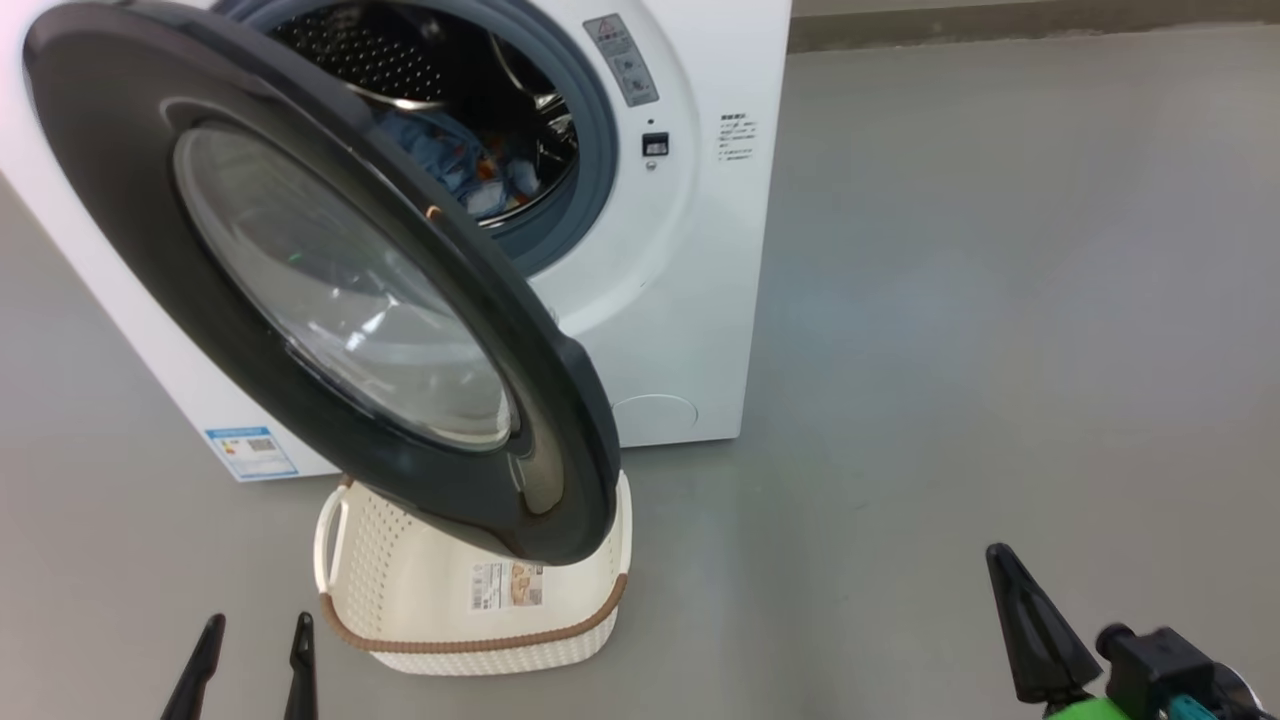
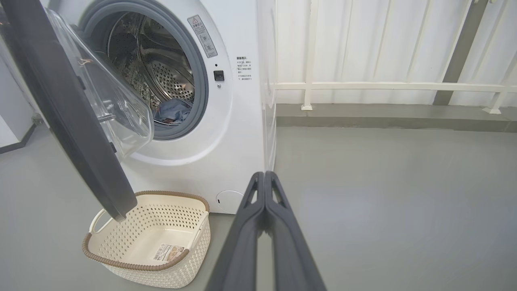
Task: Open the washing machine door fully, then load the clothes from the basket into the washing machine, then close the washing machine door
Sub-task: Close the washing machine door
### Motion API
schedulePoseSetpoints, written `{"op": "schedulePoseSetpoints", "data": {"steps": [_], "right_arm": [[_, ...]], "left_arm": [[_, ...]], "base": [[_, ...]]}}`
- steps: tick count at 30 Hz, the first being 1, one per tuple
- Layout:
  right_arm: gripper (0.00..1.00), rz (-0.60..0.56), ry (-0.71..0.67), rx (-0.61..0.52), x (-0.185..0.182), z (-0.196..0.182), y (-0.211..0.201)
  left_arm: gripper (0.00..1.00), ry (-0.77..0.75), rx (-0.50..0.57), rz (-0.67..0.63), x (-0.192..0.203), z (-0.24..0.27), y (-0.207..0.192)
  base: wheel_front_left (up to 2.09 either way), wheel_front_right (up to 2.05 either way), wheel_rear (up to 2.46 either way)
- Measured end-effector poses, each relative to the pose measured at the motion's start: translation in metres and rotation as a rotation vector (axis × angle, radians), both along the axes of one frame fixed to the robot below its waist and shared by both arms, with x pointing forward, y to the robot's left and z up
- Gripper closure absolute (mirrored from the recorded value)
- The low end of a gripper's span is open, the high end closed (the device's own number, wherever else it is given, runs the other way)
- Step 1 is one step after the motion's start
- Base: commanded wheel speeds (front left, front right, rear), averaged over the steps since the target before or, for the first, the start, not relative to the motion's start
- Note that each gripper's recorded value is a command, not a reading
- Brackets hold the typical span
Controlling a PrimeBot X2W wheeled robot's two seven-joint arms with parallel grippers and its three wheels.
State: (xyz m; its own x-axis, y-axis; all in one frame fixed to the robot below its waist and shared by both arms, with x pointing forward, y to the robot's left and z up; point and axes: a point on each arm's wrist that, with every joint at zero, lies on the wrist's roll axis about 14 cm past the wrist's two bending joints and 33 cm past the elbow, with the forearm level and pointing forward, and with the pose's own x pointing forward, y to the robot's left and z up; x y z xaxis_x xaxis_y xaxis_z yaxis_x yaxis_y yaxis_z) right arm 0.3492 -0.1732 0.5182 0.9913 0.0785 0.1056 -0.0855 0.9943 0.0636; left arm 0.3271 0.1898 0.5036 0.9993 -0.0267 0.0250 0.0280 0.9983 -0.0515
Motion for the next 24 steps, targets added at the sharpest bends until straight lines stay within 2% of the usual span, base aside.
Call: {"op": "schedulePoseSetpoints", "data": {"steps": [7, 17, 24], "right_arm": [[1.00, 0.067, 0.024, 0.005, 0.033, -0.007, 0.023], [1.00, 0.222, 0.002, 0.018, 0.097, 0.004, 0.082], [1.00, 0.325, -0.128, 0.048, 0.125, 0.051, 0.124]], "left_arm": [[0.00, 0.000, -0.009, 0.019, 0.003, 0.000, 0.003], [0.00, -0.023, -0.012, 0.075, 0.009, 0.003, 0.015], [0.00, -0.008, 0.000, 0.138, -0.001, -0.003, 0.032]], "base": [[0.00, 0.00, 0.00], [0.00, 0.00, 0.00], [0.00, 0.00, 0.00]]}}
